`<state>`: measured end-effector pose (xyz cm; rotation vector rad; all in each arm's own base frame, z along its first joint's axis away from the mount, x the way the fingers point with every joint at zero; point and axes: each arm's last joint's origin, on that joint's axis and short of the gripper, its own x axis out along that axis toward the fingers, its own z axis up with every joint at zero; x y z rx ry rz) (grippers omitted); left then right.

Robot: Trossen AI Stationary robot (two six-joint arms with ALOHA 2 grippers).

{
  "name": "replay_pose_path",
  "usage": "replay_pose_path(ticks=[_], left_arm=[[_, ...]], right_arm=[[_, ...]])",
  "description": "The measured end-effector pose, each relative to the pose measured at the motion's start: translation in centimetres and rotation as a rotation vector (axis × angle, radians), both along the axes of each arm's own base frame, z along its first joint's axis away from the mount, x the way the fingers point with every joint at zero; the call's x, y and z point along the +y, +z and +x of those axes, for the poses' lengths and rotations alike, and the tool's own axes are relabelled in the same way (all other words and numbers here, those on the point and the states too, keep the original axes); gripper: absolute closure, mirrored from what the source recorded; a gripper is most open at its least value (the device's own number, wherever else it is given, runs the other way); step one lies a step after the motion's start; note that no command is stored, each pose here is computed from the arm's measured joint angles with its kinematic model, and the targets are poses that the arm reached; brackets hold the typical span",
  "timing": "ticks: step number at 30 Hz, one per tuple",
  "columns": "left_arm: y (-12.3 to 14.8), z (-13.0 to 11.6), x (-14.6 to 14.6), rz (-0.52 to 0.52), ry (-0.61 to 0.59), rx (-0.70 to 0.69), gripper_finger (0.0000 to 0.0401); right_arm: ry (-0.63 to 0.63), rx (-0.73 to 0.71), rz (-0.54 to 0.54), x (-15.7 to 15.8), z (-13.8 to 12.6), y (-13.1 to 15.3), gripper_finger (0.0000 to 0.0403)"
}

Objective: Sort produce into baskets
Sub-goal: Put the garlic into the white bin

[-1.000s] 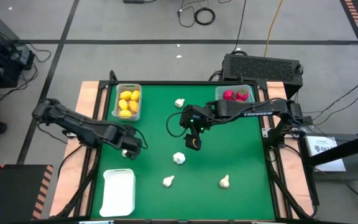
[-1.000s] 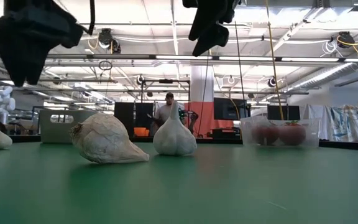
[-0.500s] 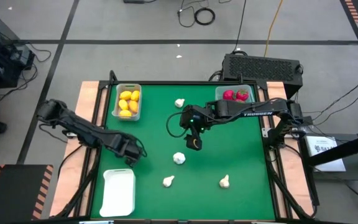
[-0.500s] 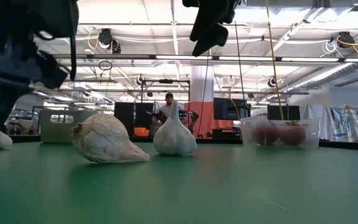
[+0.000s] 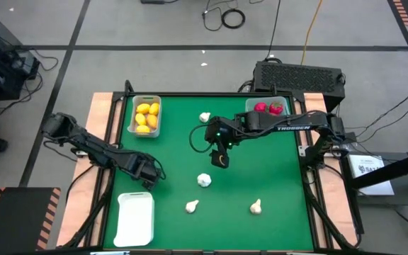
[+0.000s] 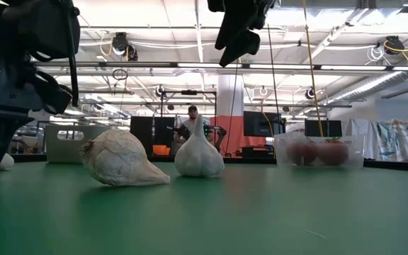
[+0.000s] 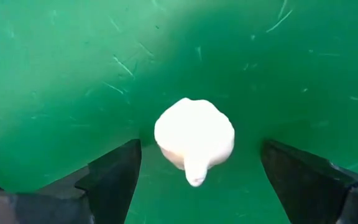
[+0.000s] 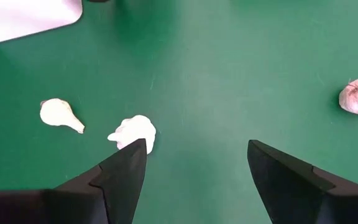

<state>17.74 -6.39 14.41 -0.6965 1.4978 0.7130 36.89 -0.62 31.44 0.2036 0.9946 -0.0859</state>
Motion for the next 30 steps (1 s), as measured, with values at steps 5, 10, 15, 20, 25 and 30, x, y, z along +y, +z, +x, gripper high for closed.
replay_pose_path(ticks=[5, 10, 15, 20, 25, 30], left_arm=[[-0.03, 0.14, 0.11, 0.021, -0.040, -0.019, 0.0067], [-0.16, 0.14, 0.33, 0.035, -0.062, -0.025, 0.0067], [-0.20, 0.36, 0.30, 0.032, -0.162, -0.050, 0.0068], [-0.23, 0.47, 0.27, 0.021, -0.184, -0.059, 0.0085], [-0.24, 0.53, 0.22, 0.010, -0.183, -0.064, 0.0125], [-0.23, 0.54, 0.17, -0.002, -0.183, -0.063, 0.0166]], right_arm=[[-0.003, -0.041, 0.000, -0.05, 0.33, 0.22, 0.0133], [-0.003, -0.079, 0.000, -0.05, 0.62, 0.44, 0.0133], [-0.003, -0.089, -0.001, -0.06, 0.70, 0.50, 0.0133], [-0.003, -0.089, -0.001, -0.06, 0.70, 0.49, 0.0133], [-0.003, -0.089, -0.001, -0.06, 0.70, 0.49, 0.0133], [-0.002, -0.088, -0.001, -0.04, 0.69, 0.48, 0.0133]])
